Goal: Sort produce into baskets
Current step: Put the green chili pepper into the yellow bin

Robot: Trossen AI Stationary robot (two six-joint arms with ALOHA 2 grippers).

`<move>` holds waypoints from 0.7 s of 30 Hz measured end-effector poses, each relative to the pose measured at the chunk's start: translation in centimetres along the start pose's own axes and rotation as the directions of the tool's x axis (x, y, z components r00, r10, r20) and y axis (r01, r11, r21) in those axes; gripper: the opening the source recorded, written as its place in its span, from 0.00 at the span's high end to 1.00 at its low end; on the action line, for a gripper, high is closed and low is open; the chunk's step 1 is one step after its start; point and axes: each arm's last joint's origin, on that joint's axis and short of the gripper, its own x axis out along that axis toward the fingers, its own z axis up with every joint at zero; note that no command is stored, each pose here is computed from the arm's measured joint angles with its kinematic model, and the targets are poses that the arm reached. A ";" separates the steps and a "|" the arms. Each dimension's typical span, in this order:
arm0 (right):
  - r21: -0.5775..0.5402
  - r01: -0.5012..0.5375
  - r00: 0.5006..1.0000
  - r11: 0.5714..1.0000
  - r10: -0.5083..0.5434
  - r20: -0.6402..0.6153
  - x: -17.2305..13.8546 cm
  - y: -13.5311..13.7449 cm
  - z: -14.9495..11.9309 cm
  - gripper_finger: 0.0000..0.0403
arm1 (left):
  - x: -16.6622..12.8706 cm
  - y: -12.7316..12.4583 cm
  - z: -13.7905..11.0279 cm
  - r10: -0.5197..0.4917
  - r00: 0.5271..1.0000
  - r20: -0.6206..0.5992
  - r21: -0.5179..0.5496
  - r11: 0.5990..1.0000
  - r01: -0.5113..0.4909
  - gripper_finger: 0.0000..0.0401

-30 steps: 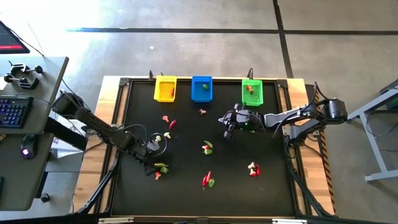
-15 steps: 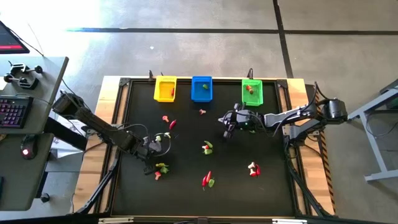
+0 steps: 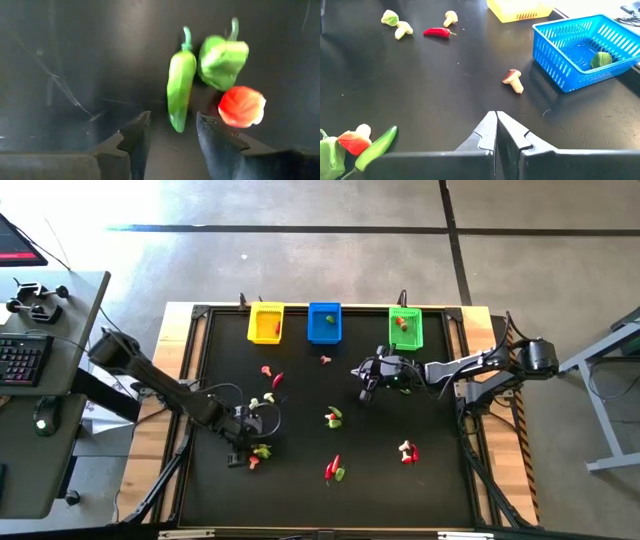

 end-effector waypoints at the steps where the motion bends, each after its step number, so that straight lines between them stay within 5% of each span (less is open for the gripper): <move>1: 0.000 0.000 1.000 1.000 0.000 0.000 0.0 0.0 0.0 1.00 | 0.1 -0.1 0.0 0.003 1.000 -0.001 0.003 1.000 -0.003 0.63; 8: -0.016 0.000 1.000 1.000 0.000 -0.002 0.0 0.0 0.0 1.00 | 0.2 0.0 0.1 0.035 0.999 0.015 0.003 0.999 -0.035 0.69; 17: -0.029 0.010 1.000 1.000 -0.010 -0.003 0.1 -0.3 0.0 1.00 | 0.1 0.6 0.5 0.111 0.991 0.075 0.037 0.993 -0.114 0.97; 21: -0.022 0.023 1.000 0.999 -0.023 -0.004 0.1 -0.7 0.0 1.00 | 0.0 1.9 1.3 0.148 0.985 0.090 0.019 0.989 -0.150 0.97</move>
